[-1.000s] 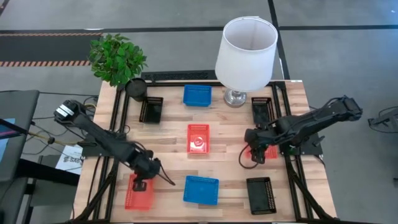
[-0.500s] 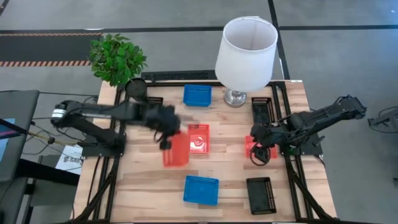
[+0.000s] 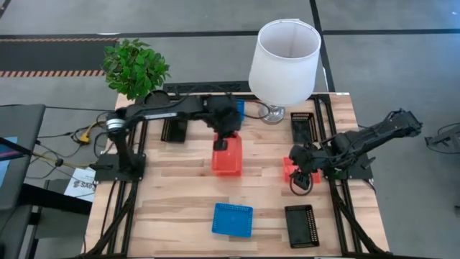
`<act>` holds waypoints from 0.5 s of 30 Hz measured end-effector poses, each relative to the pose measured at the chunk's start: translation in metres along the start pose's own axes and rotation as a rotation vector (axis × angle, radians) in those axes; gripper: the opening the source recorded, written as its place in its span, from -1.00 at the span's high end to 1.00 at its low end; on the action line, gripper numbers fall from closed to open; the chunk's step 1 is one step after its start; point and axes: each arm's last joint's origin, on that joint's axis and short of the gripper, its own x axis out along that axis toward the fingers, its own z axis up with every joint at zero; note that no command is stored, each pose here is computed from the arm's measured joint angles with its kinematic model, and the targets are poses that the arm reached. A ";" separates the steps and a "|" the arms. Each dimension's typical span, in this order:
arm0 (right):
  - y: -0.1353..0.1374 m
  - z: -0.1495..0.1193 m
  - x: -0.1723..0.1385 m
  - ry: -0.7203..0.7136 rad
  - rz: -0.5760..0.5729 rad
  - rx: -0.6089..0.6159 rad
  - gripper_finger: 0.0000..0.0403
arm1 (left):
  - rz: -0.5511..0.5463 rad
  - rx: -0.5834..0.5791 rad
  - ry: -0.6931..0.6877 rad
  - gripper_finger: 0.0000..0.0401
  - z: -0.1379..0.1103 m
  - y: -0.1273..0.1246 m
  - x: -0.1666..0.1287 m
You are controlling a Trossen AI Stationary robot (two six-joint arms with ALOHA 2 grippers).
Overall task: Stack baskets by color
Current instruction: Stack the bottom orange bin on top of the center orange bin
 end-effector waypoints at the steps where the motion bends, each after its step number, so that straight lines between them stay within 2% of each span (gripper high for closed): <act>1: 0.001 0.000 0.000 0.000 0.002 -0.003 -0.42 | -0.015 -0.006 0.020 1.00 0.000 0.001 0.006; 8: 0.003 -0.002 -0.001 -0.012 -0.007 -0.019 -0.42 | -0.090 -0.042 0.129 1.00 -0.003 0.008 0.037; 15: 0.002 -0.002 -0.001 -0.029 -0.023 -0.023 -0.42 | -0.054 -0.050 0.156 1.00 -0.006 0.009 0.043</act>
